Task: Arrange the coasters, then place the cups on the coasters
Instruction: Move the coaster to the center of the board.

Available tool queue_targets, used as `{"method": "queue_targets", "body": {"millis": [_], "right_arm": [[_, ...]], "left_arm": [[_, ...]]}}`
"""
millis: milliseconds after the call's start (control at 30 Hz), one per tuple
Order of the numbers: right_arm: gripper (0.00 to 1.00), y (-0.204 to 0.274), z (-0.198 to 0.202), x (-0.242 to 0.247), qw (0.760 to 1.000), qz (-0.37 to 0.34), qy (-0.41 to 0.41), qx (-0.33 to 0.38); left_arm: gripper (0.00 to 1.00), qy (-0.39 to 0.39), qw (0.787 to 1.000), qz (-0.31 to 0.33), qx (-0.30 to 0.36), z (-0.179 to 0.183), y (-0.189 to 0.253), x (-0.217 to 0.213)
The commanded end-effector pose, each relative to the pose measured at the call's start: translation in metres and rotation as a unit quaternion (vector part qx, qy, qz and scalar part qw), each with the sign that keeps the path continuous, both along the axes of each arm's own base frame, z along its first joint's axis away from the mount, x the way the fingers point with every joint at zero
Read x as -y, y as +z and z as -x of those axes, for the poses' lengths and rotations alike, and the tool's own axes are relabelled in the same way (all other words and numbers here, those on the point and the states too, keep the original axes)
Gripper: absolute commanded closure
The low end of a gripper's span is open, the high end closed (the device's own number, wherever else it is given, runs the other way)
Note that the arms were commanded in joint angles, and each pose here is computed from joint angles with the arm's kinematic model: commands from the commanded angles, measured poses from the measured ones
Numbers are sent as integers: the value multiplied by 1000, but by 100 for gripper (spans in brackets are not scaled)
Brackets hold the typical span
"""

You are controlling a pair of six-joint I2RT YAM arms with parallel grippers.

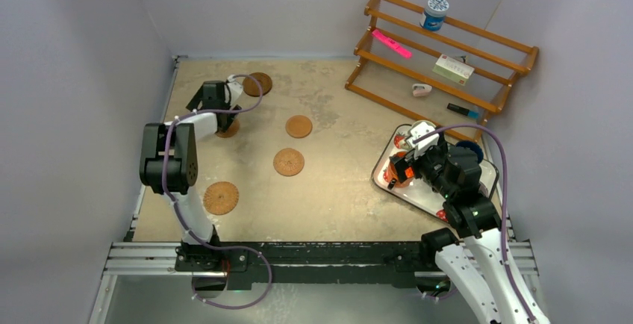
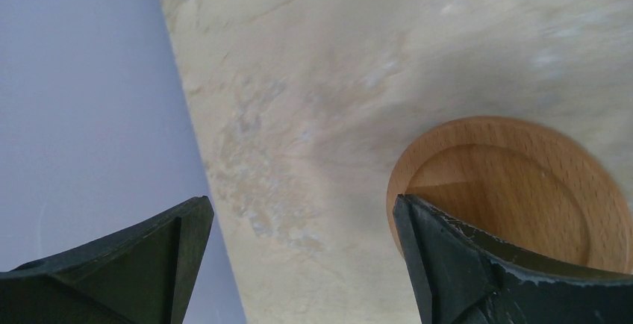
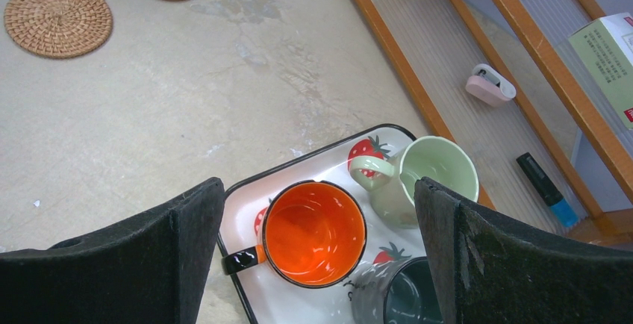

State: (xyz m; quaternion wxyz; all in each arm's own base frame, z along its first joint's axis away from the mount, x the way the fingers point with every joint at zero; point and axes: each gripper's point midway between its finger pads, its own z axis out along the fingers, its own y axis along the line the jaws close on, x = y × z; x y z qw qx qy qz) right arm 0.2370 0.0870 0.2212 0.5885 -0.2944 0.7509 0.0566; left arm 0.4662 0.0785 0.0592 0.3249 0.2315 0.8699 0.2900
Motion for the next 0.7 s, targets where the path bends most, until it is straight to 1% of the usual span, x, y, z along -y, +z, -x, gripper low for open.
{"method": "queue_targets", "body": {"millis": [0, 200, 433, 667], "right_arm": [[1, 4, 0, -3, 1000, 0, 11, 9], [1, 5, 0, -3, 1000, 0, 11, 10], [1, 4, 1, -4, 1000, 0, 12, 9], [1, 4, 1, -3, 1000, 0, 11, 9]], "left_arm": [[0, 38, 999, -17, -22, 12, -14, -43], [0, 59, 998, -18, -14, 4, -13, -67], [0, 67, 997, -27, -2, -12, -7, -74], [0, 74, 997, -37, 6, -14, 3, -80]]}}
